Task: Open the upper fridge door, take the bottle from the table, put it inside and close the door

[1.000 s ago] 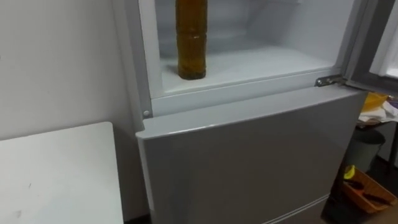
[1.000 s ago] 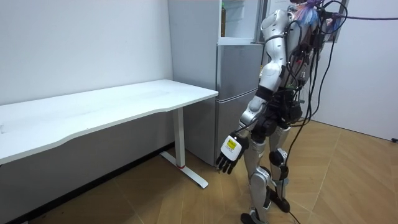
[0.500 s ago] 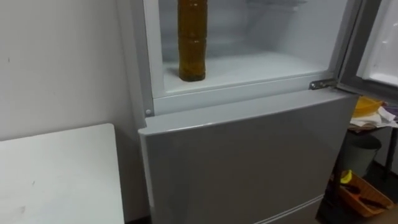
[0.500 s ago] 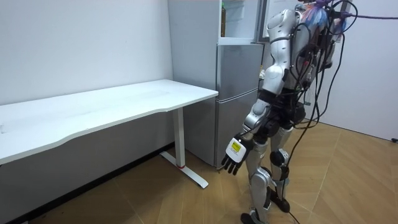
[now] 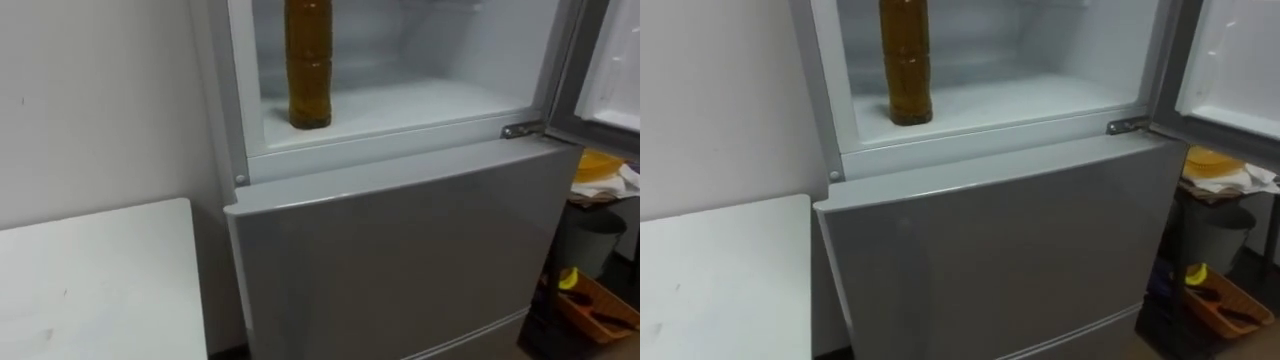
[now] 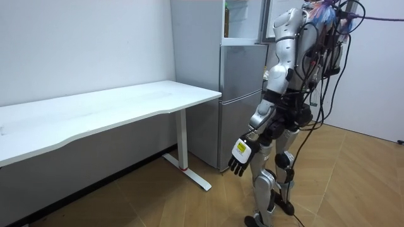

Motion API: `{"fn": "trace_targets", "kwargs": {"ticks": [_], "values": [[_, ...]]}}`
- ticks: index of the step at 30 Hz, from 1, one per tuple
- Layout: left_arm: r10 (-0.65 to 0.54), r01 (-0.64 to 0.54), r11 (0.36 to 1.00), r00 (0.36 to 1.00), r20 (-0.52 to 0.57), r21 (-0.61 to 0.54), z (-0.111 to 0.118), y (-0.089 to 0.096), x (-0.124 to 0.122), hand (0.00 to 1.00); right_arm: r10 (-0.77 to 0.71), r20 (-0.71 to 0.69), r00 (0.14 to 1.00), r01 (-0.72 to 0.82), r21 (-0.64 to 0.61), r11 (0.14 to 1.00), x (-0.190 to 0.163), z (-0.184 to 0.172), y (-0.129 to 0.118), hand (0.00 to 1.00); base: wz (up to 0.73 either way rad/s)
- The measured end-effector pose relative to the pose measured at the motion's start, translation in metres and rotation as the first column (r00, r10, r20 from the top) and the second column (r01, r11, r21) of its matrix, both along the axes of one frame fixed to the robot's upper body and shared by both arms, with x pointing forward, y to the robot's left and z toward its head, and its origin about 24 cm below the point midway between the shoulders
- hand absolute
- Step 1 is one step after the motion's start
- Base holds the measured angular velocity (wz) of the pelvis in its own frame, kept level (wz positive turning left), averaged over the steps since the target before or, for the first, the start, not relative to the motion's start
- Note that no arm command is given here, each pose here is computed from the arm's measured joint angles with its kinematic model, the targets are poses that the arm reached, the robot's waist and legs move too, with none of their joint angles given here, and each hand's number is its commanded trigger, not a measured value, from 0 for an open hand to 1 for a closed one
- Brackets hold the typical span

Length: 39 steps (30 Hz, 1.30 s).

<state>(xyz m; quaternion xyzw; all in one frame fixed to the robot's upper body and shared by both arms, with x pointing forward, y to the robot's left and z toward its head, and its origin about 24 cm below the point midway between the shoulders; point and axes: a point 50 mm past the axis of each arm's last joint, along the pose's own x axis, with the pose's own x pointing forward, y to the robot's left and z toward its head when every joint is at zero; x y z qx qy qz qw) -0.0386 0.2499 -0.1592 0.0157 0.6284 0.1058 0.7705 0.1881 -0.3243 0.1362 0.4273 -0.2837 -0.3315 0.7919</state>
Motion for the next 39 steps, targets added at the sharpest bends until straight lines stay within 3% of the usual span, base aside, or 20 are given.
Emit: {"fn": "trace_targets", "kwargs": {"ticks": [10, 17, 28, 33, 39], "values": [[-0.049, 0.049, 0.999, 0.999, 0.016, -0.005, -0.001, -0.001, 0.008, 0.00, 0.101, 0.045, 0.994, -0.100, -0.011, 0.995, 0.008, -0.015, 0.027, 0.00, -0.01], [-0.120, 0.121, 0.992, 0.993, 0.020, -0.028, -0.003, -0.009, 0.015, 0.00, 0.219, -0.012, 0.976, -0.219, -0.120, 0.968, 0.018, -0.021, 0.055, 0.00, 0.00], [-0.168, 0.168, 0.985, 0.986, 0.005, -0.034, -0.004, -0.012, 0.017, 0.00, 0.410, -0.055, 0.910, -0.413, -0.183, 0.892, 0.029, -0.029, 0.088, 0.00, 0.00], [-0.192, 0.191, 0.981, 0.981, -0.004, -0.023, -0.005, -0.012, 0.018, 0.00, 0.583, -0.101, 0.806, -0.579, -0.338, 0.742, 0.034, -0.027, 0.122, 0.00, 0.05], [-0.222, 0.220, 0.975, 0.974, -0.050, -0.039, -0.006, -0.016, 0.014, 0.00, 0.651, -0.175, 0.739, -0.654, -0.418, 0.630, 0.035, -0.029, 0.139, 0.00, 0.21]]}}
